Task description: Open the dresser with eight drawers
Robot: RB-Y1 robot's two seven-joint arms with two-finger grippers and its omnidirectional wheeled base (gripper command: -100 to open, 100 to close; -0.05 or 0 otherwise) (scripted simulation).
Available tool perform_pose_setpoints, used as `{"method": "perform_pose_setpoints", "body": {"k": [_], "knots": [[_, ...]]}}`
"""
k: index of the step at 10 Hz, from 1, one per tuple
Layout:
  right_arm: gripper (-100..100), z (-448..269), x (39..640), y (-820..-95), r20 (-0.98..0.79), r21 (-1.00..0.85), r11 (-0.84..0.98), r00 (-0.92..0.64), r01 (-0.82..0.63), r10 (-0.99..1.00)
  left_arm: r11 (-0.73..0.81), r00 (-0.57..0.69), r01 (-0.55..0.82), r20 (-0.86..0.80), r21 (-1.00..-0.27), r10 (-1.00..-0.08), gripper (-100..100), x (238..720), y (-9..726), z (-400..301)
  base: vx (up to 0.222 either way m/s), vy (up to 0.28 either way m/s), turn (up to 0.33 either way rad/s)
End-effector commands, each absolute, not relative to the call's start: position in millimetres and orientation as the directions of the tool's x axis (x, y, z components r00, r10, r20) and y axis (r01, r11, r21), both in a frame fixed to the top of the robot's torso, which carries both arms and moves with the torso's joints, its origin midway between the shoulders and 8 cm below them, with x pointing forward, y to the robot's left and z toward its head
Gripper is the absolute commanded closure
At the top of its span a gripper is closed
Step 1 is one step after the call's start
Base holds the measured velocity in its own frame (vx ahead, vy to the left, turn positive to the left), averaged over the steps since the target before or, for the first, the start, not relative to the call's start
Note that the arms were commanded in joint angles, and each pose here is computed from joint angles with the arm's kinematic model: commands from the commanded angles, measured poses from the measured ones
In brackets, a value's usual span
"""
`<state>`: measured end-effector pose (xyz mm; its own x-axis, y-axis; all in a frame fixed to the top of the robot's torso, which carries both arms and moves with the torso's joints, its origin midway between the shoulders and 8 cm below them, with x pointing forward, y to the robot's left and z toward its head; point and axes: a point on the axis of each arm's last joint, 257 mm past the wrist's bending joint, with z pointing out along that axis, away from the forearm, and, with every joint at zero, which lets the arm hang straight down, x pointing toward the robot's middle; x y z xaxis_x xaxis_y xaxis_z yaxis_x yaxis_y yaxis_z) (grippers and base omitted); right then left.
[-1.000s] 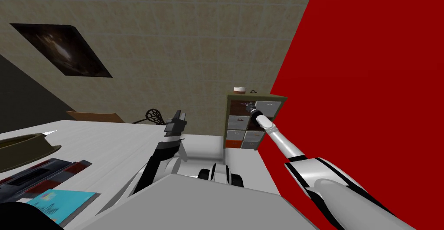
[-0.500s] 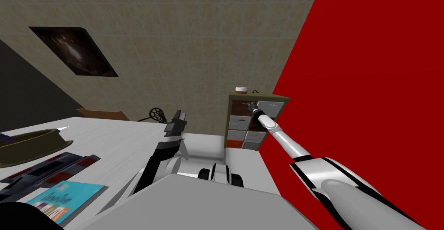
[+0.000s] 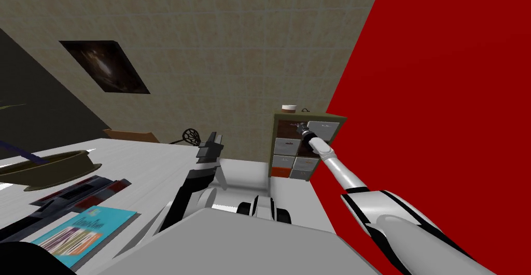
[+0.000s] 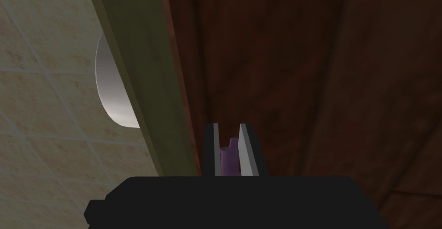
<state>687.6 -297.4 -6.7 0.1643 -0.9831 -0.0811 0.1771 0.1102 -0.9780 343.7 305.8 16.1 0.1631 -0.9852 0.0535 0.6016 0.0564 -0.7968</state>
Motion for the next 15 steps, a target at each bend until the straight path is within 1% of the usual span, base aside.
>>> {"method": "perform_pose_setpoints", "body": {"k": [1,2,3,4,6,8,9,10,12,13,15], "knots": [[100,-6.3,687.4,-327.3,-0.114,-0.975,0.135,0.124,0.178,-0.986,0.056,0.163,0.602,0.053,-0.797,-0.985,0,343.7,305.9,16.1,-0.041,0.001,0.391],[100,-4.3,687.2,-329.9,-0.076,-0.978,0.097,0.113,0.187,-0.991,0.056,0.163,0.602,0.054,-0.797,-0.985,0,343.7,305.8,16.2,-0.061,0.011,0.016],[100,-4.2,687.2,-329.8,-0.094,-0.976,0.115,0.117,0.185,-0.989,0.056,0.163,0.602,0.054,-0.797,-0.985,0,343.7,305.8,16.1,-0.034,0.008,0.010],[100,-6.3,685.7,-355.7,-0.071,-0.979,0.084,0.074,0.186,-0.995,0.056,0.163,0.602,0.053,-0.797,-0.985,0,343.7,305.8,16.1,-0.058,-0.004,0.236],[100,-8.6,686.0,-351.4,-0.104,-0.977,0.118,0.088,0.179,-0.991,0.056,0.163,0.602,0.053,-0.797,-0.985,0,343.8,305.8,16.1,-0.046,-0.009,0.085],[100,-5.7,685.6,-355.5,-0.094,-0.977,0.107,0.079,0.186,-0.992,0.056,0.163,0.601,0.053,-0.797,-0.985,0,343.7,305.9,16.1,-0.004,0.002,-0.008],[100,-12.4,683.9,-373.8,-0.109,-0.977,0.118,0.057,0.175,-0.992,0.056,0.163,0.601,0.053,-0.797,-0.985,0,343.7,305.9,16.1,-0.040,-0.007,0.255],[100,-11.2,683.7,-374.7,-0.128,-0.975,0.137,0.059,0.178,-0.990,0.056,0.163,0.602,0.053,-0.797,-0.985,0,343.8,305.8,16.1,-0.061,-0.015,0.139],[100,-6.9,682.8,-380.9,-0.094,-0.977,0.100,0.042,0.189,-0.995,0.056,0.163,0.602,0.053,-0.797,-0.985,0,343.7,305.9,16.1,-0.022,0.001,-0.001],[100,-10.1,679.4,-403.9,-0.112,-0.976,0.112,0.013,0.187,-0.994,0.056,0.163,0.601,0.053,-0.797,-0.985,0,343.7,305.9,16.1,-0.040,0.009,0.243],[100,-7.9,678.9,-406.0,-0.094,-0.977,0.093,0.006,0.193,-0.996,0.056,0.163,0.602,0.053,-0.797,-0.985,0,343.7,305.9,16.1,-0.044,-0.006,0.081]]}}
